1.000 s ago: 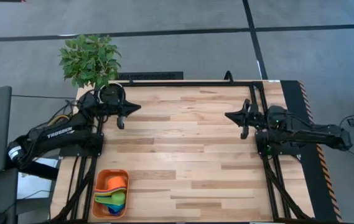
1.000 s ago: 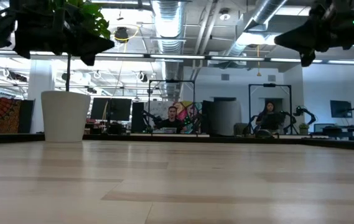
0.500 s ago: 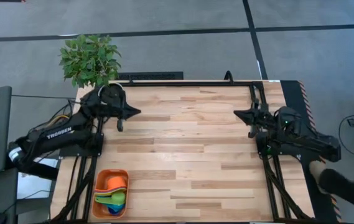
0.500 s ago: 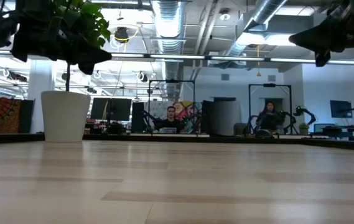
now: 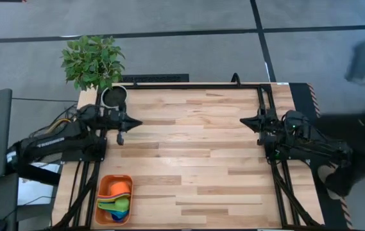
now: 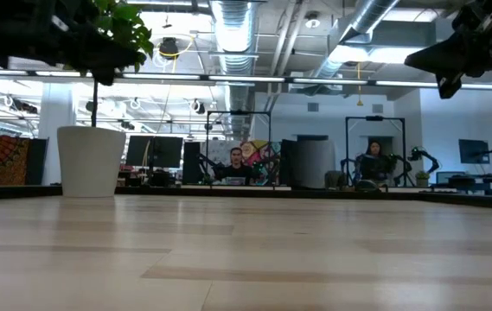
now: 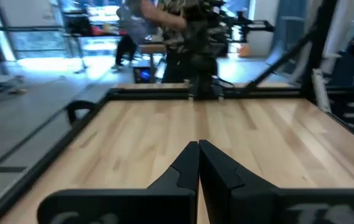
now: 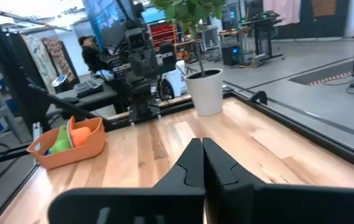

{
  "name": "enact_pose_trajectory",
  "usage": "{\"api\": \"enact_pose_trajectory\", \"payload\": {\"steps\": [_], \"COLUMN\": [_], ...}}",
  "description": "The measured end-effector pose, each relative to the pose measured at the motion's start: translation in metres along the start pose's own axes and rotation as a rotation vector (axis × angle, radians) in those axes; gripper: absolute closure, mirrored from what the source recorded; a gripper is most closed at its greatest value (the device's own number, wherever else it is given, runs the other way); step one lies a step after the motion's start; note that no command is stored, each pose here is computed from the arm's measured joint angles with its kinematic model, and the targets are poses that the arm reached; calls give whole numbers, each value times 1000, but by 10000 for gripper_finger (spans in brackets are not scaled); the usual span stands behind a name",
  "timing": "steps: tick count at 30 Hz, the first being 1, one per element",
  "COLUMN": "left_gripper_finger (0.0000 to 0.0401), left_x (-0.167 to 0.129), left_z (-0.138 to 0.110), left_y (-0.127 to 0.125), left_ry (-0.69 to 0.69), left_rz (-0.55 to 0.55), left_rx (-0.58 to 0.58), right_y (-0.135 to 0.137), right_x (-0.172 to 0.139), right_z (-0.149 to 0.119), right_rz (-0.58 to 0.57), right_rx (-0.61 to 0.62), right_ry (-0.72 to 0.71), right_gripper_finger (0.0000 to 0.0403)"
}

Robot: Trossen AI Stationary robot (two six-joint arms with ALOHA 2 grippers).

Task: Nest measuring cups in basket
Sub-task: Return to Home Position

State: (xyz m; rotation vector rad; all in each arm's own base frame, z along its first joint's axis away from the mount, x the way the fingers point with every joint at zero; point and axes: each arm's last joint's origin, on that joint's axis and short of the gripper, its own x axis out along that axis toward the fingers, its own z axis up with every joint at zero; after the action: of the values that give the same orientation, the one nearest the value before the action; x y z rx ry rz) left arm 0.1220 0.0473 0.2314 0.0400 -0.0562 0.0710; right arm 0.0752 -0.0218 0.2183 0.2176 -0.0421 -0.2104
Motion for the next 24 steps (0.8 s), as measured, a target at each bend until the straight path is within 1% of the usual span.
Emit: {"api": "enact_pose_trajectory", "payload": {"steps": [5, 8, 11, 15, 17, 20, 24], "left_gripper_finger": [401, 401, 401, 401, 401, 401, 401], "left_x": [-27, -35, -38, -37, -35, -34, -34], "left_z": [2, -9, -22, -44, -48, -47, -48], "left_y": [-8, -11, -14, -17, -18, -21, -23], "left_ry": [-3, -52, -89, -66, -84, -99, -91], "left_rz": [65, 100, 100, 89, 72, 48, 49], "left_rx": [12, -24, -70, -123, -144, -139, -105], "right_y": [1, 1, 1, 3, 4, 6, 8], "right_x": [0, 0, 0, 0, 0, -1, -1], "right_z": [0, 0, 0, 0, -1, -1, -2], "right_rz": [43, 48, 49, 93, 135, 210, 235], "right_rx": [-3, -11, -14, -2, 33, 47, 17], "right_ry": [9, 10, 10, 19, 31, 51, 52], "right_gripper_finger": [392, 394, 398, 395, 395, 398, 396]}}
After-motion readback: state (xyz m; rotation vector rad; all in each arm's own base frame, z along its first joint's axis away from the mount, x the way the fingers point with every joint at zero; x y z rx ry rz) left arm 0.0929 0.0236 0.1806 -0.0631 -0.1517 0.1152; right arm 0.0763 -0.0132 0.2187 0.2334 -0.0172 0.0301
